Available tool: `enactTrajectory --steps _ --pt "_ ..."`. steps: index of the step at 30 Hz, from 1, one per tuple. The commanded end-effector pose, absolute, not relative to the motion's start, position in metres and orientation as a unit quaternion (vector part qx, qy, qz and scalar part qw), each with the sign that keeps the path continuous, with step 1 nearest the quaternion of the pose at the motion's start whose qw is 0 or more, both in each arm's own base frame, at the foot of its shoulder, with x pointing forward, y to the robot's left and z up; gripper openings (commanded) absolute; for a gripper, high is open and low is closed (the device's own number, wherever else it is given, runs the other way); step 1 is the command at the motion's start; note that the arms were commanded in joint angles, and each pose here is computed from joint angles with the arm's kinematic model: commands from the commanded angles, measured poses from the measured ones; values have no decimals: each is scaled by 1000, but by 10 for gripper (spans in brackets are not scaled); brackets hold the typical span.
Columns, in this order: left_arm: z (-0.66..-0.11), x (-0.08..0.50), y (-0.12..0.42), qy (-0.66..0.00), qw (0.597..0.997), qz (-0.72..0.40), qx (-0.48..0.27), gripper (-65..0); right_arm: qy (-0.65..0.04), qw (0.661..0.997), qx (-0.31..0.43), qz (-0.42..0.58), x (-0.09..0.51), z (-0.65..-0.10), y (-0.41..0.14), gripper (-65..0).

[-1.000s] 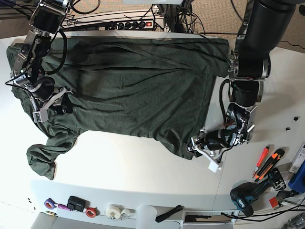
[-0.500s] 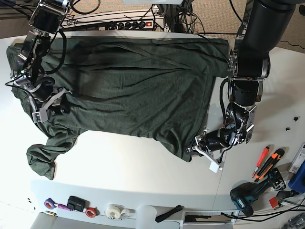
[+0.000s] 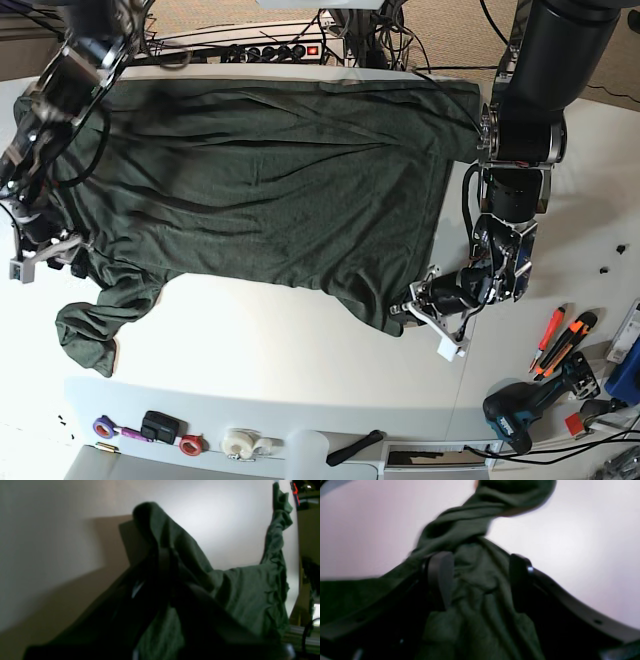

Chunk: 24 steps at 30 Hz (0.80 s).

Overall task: Layout the t-shirt on the table in an organized manner, then fold the t-shirt properly
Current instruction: 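Grasp the hem side of the shirt with both grippers and lift it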

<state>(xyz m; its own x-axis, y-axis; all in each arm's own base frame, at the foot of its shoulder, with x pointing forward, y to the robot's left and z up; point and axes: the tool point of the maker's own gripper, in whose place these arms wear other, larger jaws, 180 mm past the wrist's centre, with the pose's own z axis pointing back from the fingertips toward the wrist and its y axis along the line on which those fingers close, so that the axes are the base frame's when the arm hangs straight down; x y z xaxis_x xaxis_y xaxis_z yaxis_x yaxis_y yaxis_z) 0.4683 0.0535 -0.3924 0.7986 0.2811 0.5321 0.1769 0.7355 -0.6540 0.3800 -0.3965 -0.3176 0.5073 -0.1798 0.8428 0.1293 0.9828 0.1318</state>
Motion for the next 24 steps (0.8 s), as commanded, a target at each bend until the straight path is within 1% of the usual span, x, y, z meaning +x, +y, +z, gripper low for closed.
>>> enactTrajectory --steps 1,5,8,14,16,20,21,22,23,24 --pt "-367 487 54 -348 862 22 -369 -650 -522 848 22 -96 395 -290 -413 -304" --pt "-367 487 54 -348 861 22 -369 -650 -509 850 24 -135 405 -296 -443 -304" --pt "-367 487 54 -348 861 22 -369 -650 -481 864 13 -149 402 -313 -459 -304" --pt "-366 487 54 -348 861 23 -371 -650 -439 881 31 -172 386 -367 -448 -304" --pt "-366 487 53 -348 860 23 -372 -650 -435 882 39 -178 385 -375 -444 -304" --pt "-366 487 53 -349 860 23 -371 -650 -439 880 39 -179 386 -374 -444 -310" --pt "-366 487 53 -349 860 23 -371 -650 -440 879 38 -179 386 -373 -445 -341" --pt "-366 487 53 -349 860 23 -371 -650 -442 878 37 -180 386 -373 -446 -387" --pt "-366 487 53 -349 860 23 -371 -650 -443 878 36 -180 386 -372 -447 -449" --pt "-366 487 53 -349 860 23 -371 -650 -443 877 36 -180 386 -372 -447 -528"
